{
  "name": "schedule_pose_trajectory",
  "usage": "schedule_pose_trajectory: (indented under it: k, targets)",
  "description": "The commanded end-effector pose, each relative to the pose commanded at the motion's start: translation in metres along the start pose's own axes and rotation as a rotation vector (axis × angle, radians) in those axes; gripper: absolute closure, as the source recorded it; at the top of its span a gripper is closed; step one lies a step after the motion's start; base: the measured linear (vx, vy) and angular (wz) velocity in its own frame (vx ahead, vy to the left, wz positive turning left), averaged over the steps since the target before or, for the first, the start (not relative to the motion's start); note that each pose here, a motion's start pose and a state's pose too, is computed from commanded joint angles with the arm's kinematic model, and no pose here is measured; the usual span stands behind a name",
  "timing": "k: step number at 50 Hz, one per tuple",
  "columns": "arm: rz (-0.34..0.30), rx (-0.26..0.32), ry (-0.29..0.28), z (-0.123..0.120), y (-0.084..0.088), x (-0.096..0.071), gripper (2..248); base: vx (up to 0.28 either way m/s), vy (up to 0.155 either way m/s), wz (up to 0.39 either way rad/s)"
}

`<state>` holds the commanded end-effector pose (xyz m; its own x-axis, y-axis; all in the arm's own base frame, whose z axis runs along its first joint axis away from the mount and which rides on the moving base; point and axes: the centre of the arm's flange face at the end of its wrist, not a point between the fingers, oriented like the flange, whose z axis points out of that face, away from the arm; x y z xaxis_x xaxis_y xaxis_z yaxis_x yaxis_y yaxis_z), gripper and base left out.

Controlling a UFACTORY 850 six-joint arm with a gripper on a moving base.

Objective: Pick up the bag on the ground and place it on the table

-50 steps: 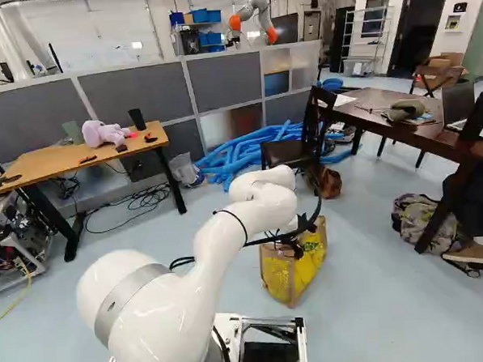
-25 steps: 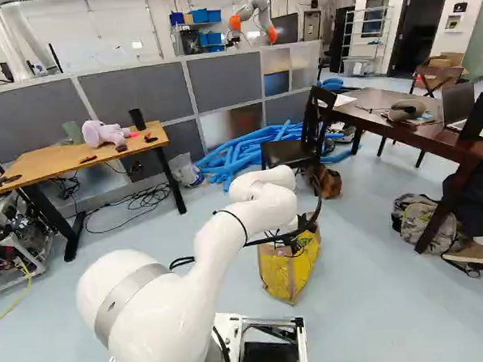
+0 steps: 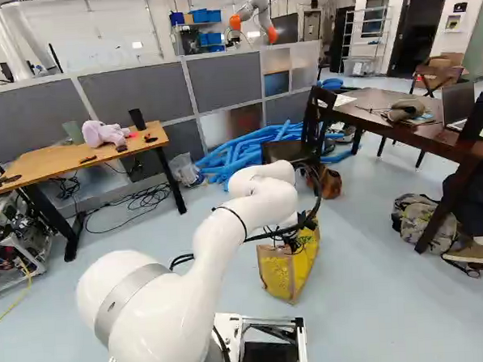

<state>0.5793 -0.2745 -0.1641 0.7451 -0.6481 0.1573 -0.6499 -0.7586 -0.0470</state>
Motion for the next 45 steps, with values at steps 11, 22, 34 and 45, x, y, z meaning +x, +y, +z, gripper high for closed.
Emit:
schedule_pose_trajectory:
  k: [11,22,34,45]
  targets:
    - [-0.006,-0.003,-0.018,-0.017,-0.004,-0.001,229,0.000,0.000,0.000]
    - [-0.015,-0.009,-0.048,-0.034,-0.009,-0.005,229,0.000,0.000,0.000]
    - [-0.026,-0.017,-0.085,-0.053,-0.015,-0.011,229,0.000,0.000,0.000]
    - [-0.037,-0.024,-0.119,-0.070,-0.020,-0.018,229,0.000,0.000,0.000]
